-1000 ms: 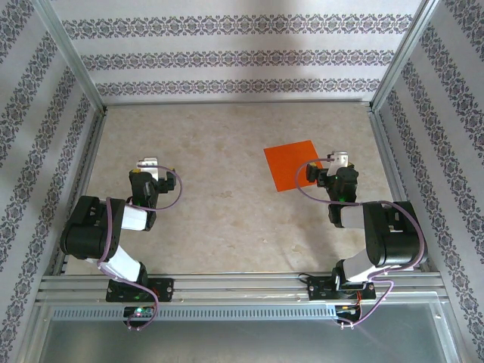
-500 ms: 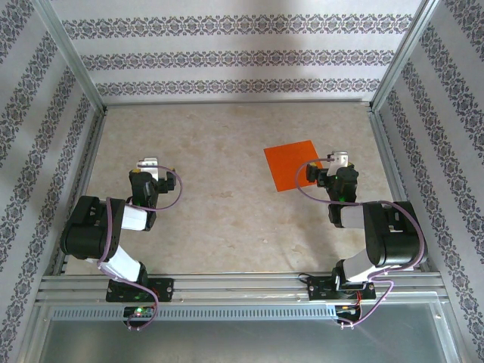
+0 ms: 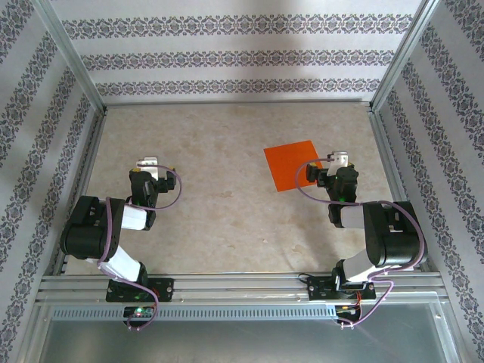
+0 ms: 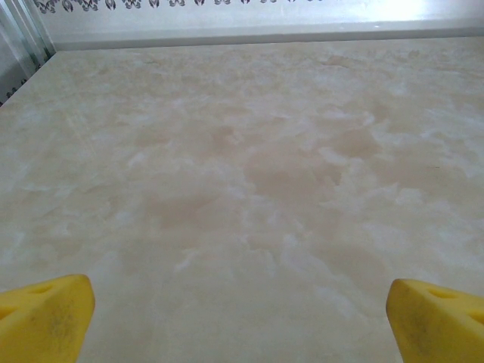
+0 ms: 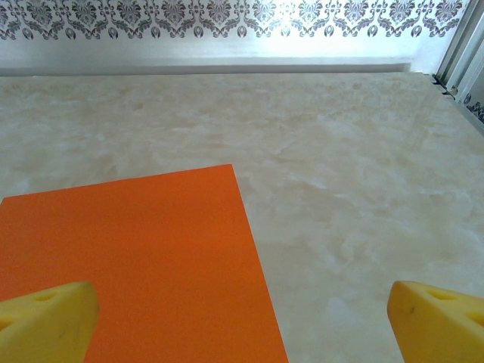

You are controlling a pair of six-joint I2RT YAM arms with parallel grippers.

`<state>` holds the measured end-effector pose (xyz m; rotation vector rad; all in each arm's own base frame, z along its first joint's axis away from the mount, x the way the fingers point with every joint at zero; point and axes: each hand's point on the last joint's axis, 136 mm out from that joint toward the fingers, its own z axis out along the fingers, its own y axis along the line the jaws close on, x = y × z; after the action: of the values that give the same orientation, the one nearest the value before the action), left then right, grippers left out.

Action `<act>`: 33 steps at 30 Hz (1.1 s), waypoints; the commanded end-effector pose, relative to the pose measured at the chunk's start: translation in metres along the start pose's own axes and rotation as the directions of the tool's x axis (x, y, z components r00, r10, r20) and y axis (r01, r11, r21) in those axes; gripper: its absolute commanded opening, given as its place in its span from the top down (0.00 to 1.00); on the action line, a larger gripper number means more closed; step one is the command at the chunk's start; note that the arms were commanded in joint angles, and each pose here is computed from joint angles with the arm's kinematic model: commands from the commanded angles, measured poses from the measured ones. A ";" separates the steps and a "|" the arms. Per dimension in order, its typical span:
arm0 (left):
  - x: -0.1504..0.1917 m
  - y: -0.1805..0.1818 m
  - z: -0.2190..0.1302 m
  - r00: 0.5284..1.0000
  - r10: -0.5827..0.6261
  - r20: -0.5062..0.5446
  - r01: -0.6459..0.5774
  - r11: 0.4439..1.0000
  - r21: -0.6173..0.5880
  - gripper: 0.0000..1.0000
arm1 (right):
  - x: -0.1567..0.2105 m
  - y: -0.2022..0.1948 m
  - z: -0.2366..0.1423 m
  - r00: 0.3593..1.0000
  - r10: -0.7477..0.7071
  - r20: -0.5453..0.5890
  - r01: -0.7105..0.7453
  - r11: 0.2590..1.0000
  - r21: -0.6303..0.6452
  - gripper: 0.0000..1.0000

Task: Fold a paper plane with a square sheet of paper (pick it up from the middle)
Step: Move the square sheet of paper to the center of the table.

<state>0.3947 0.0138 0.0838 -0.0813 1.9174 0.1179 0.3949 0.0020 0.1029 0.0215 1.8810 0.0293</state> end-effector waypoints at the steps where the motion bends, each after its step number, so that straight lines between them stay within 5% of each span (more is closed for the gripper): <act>1: -0.007 0.003 0.003 1.000 -0.002 0.017 0.002 1.000 -0.001 0.01 | -0.006 -0.003 0.001 1.000 0.014 0.025 -0.015 1.000 0.012 0.02; 11: -0.018 0.015 -0.012 0.996 -0.029 0.079 0.033 0.998 -0.056 0.01 | -0.027 -0.003 -0.013 0.999 -0.007 0.034 0.005 0.999 0.048 0.02; 19: -0.061 0.062 -0.036 0.977 -0.208 0.044 0.211 0.924 -0.318 0.01 | -0.061 0.017 -0.022 0.965 0.191 -0.180 -0.178 0.980 0.086 0.02; 25: -0.078 0.015 -0.036 0.907 -0.411 -0.090 0.404 0.910 -0.090 0.01 | -0.056 0.086 -0.008 0.813 0.399 -0.425 -0.492 0.861 -0.132 0.02; 29: -0.078 -0.013 -0.039 0.821 -0.542 -0.178 0.555 0.832 0.024 0.00 | -0.029 0.119 0.004 0.713 0.420 -0.562 -0.574 0.810 -0.123 0.02; 33: -0.085 -0.040 -0.040 0.794 -0.552 -0.253 0.596 0.788 0.152 0.00 | -0.008 0.131 0.017 0.686 0.393 -0.612 -0.539 0.840 -0.064 0.02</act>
<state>0.3927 -0.0067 0.1760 -0.5244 1.9534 -0.3299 0.4151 0.1179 0.1119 0.3240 2.3625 0.6487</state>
